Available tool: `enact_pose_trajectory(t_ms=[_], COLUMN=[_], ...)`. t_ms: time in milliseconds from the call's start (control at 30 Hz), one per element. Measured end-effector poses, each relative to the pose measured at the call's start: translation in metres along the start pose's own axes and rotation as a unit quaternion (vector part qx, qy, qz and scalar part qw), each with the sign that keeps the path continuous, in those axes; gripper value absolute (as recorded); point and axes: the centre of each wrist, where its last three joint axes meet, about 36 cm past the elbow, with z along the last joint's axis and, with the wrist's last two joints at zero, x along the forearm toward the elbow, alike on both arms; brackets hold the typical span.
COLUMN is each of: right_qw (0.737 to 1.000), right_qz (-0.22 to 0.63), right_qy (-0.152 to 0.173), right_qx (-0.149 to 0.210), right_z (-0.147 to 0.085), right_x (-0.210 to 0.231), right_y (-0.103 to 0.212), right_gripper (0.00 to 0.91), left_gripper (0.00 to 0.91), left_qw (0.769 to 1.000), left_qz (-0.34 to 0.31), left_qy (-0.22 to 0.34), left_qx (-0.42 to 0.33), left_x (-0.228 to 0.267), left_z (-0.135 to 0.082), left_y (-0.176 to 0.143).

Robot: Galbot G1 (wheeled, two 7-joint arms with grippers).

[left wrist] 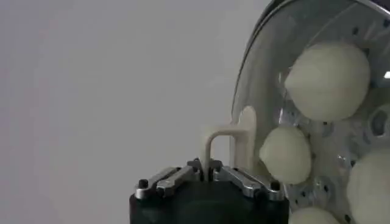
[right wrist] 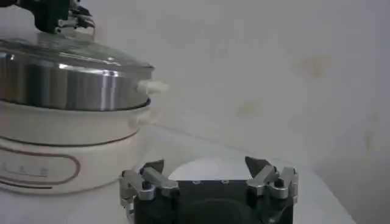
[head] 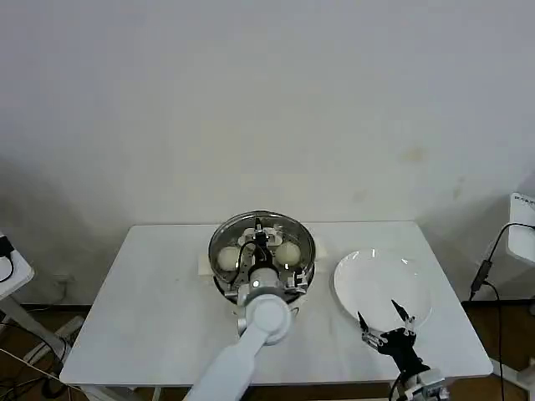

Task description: Take steamed baozi put them in steamer then cover it.

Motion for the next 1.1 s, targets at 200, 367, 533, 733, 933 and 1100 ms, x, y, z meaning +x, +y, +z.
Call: enact_pose_trajectory(t_ms=[200, 367, 533, 733, 933, 1100], right_qw=[1.000, 1.000, 1.000, 1.000, 1.000, 1.000], right_qz=[-0.002, -0.002, -0.003, -0.005, -0.007, -0.008], right_qy=[0.000, 0.001, 0.001, 0.000, 0.000, 0.000], right_qx=[-0.002, -0.002, -0.003, -0.004, -0.004, -0.005], right_z=[0.0002, 0.0007, 0.0008, 0.0007, 0.0012, 0.0017], right_x=[-0.0005, 0.0001, -0.0001, -0.0006, -0.0010, -0.0011], right_y=[0.0019, 0.0026, 0.0035, 0.0049, 0.0055, 0.0065], right_gripper=[0.907, 0.907, 0.907, 0.907, 0.907, 0.907], left_gripper=[0.000, 0.000, 0.000, 0.907, 0.907, 0.907], left_qw=[1.000, 1.000, 1.000, 1.000, 1.000, 1.000], left_qz=[0.003, 0.005, 0.005, 0.007, 0.001, -0.005], left_qy=[-0.002, -0.003, -0.001, 0.001, 0.001, 0.001], left_qx=[0.004, 0.005, 0.007, 0.010, 0.017, 0.022], left_x=[0.0024, 0.0037, 0.0030, 0.0037, 0.0056, 0.0067], left_z=[-0.0038, -0.0049, -0.0054, -0.0060, -0.0076, -0.0067], left_y=[0.0000, -0.0002, -0.0006, -0.0016, 0.0012, 0.0055])
